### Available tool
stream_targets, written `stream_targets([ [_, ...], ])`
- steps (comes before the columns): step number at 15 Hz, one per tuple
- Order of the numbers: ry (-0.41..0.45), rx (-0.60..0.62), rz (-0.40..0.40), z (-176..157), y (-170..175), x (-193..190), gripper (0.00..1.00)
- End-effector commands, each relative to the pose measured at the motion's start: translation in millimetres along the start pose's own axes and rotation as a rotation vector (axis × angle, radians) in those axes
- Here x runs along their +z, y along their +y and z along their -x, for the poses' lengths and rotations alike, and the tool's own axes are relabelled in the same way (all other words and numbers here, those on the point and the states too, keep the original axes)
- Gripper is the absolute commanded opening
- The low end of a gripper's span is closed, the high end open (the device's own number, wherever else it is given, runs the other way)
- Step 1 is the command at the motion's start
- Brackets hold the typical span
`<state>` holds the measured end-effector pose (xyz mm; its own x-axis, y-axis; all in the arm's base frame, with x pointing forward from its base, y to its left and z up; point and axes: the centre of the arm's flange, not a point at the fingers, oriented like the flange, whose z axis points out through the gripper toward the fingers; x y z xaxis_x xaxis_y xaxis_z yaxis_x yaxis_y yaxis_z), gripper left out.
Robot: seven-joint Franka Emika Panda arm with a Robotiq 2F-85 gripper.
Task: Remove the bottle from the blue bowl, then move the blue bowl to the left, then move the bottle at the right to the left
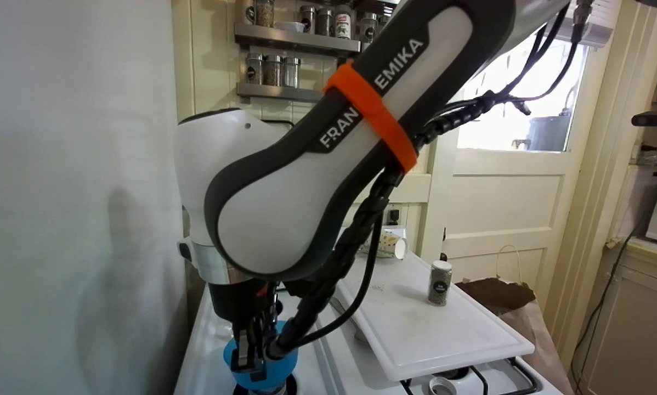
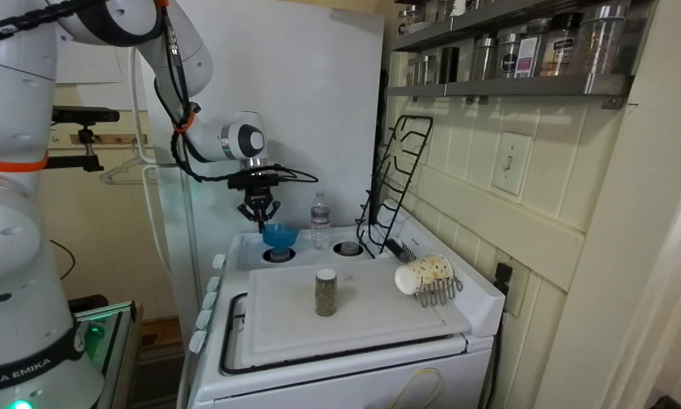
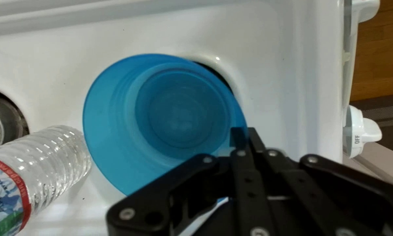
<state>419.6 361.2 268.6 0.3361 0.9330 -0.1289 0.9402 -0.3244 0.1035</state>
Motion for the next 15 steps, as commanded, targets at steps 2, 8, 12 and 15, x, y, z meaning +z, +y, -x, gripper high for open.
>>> stream_targets([
  [2, -0.017, -0.023, 0.004, -23.1, 2.3, 1.0, 0.29],
  [8, -0.054, -0.020, -0.019, -16.8, -9.7, 5.8, 0.65],
  [12, -0.038, 0.043, -0.017, 2.1, -9.3, -7.8, 0.96],
  [15, -0.024, 0.195, -0.054, 30.6, -8.2, -23.7, 1.00],
])
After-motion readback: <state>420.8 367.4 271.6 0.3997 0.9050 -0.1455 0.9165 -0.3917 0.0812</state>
